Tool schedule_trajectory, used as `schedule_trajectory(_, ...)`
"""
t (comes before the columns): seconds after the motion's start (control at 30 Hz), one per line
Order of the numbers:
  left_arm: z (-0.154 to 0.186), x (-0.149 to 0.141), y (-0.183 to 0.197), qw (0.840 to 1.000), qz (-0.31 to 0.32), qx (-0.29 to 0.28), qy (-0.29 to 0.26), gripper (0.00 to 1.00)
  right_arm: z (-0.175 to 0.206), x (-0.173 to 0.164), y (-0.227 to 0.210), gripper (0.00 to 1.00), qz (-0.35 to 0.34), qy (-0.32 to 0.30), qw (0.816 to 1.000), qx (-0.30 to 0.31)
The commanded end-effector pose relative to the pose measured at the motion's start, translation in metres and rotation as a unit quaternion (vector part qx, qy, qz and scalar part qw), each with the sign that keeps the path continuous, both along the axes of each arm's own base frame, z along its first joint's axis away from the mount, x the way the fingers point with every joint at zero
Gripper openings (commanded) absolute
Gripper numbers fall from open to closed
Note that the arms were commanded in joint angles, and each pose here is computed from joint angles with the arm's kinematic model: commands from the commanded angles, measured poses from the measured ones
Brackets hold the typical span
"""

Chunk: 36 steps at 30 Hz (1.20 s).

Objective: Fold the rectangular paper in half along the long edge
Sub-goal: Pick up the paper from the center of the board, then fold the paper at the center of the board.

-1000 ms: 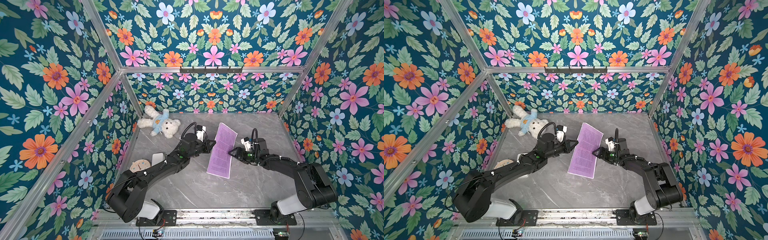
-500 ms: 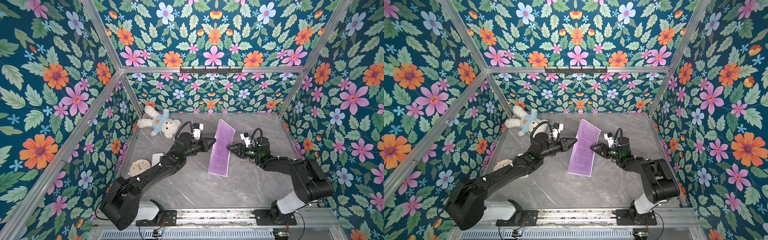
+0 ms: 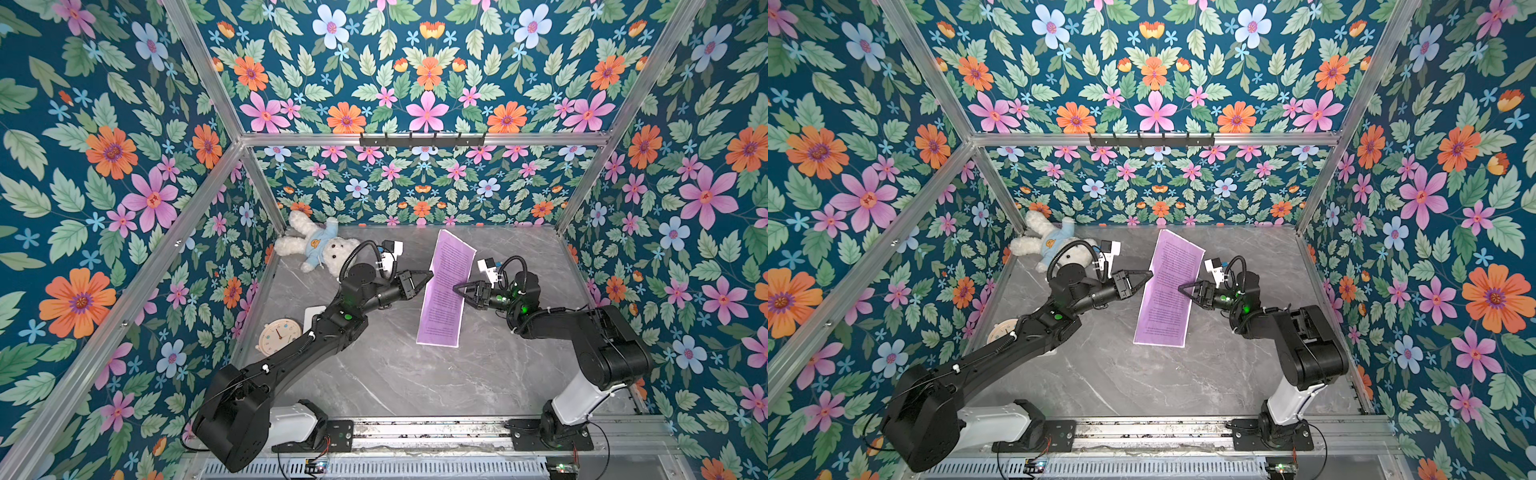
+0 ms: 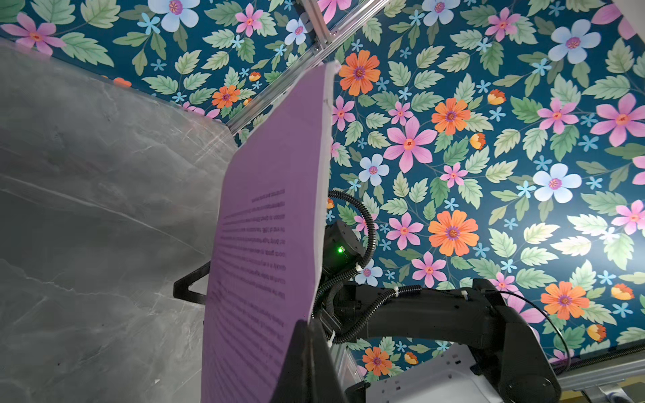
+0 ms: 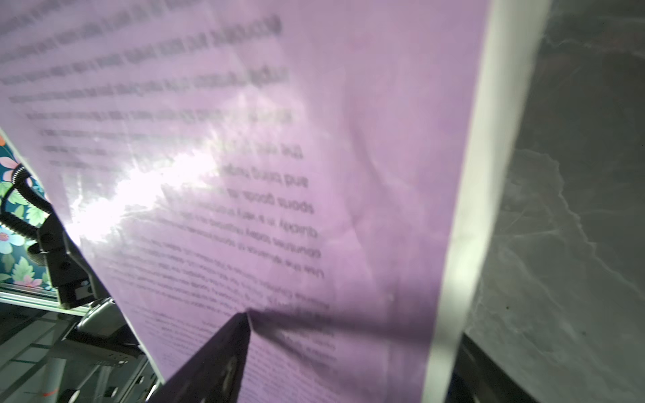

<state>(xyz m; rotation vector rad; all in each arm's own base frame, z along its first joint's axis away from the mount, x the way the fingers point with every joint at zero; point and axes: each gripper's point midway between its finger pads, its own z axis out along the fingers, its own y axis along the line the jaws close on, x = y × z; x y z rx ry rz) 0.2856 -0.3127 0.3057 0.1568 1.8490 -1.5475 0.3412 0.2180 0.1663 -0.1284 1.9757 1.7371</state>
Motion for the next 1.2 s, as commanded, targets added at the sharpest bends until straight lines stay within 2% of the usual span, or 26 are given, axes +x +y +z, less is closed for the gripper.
schedule_trajectory(0.0, -0.009, 0.009, 0.007, 0.999, 0.028, 0.020, 0.000, 0.00, 0.021, -0.005, 0.002, 0.78, 0.016, -0.031, 0.999, 0.026)
schedule_trajectory(0.1, -0.030, 0.020, 0.016, 0.998, 0.049, 0.038, 0.016, 0.00, 0.014, -0.006, 0.000, 0.74, 0.006, -0.023, 1.000, 0.008)
schedule_trajectory(0.13, -0.037, 0.024, 0.018, 0.997, 0.054, 0.044, 0.023, 0.00, 0.019, -0.008, -0.001, 0.70, 0.001, -0.032, 1.000, -0.001)
schedule_trajectory(0.27, -0.057, 0.031, 0.017, 0.996, 0.060, 0.060, 0.033, 0.00, 0.009, -0.012, -0.005, 0.38, -0.009, -0.012, 0.999, -0.042)
schedule_trajectory(0.37, -0.069, 0.035, 0.015, 0.995, 0.061, 0.065, 0.040, 0.00, 0.006, -0.011, -0.007, 0.21, -0.019, 0.001, 0.998, -0.060)
schedule_trajectory(0.47, -0.078, 0.038, 0.009, 0.996, 0.052, 0.060, 0.045, 0.00, 0.001, -0.008, -0.012, 0.00, -0.039, 0.016, 0.996, -0.084)
schedule_trajectory(0.63, -0.100, 0.040, 0.006, 0.994, 0.050, 0.075, 0.058, 0.00, -0.011, -0.006, -0.023, 0.00, -0.075, 0.052, 0.986, -0.139)
schedule_trajectory(0.77, -0.127, 0.040, 0.000, 0.991, 0.052, 0.093, 0.075, 0.00, -0.027, -0.008, -0.032, 0.00, -0.098, 0.088, 0.970, -0.203)
schedule_trajectory(0.9, -0.148, 0.038, -0.015, 0.990, 0.044, 0.097, 0.093, 0.00, -0.034, -0.014, -0.029, 0.00, -0.096, 0.087, 0.953, -0.276)
schedule_trajectory(1.03, -0.166, 0.040, -0.025, 0.988, 0.048, 0.090, 0.116, 0.00, -0.040, -0.018, -0.029, 0.00, -0.102, 0.084, 0.930, -0.344)
schedule_trajectory(1.17, -0.187, 0.043, -0.029, 0.982, 0.069, 0.102, 0.142, 0.00, -0.049, -0.027, -0.026, 0.00, -0.087, 0.086, 0.898, -0.424)
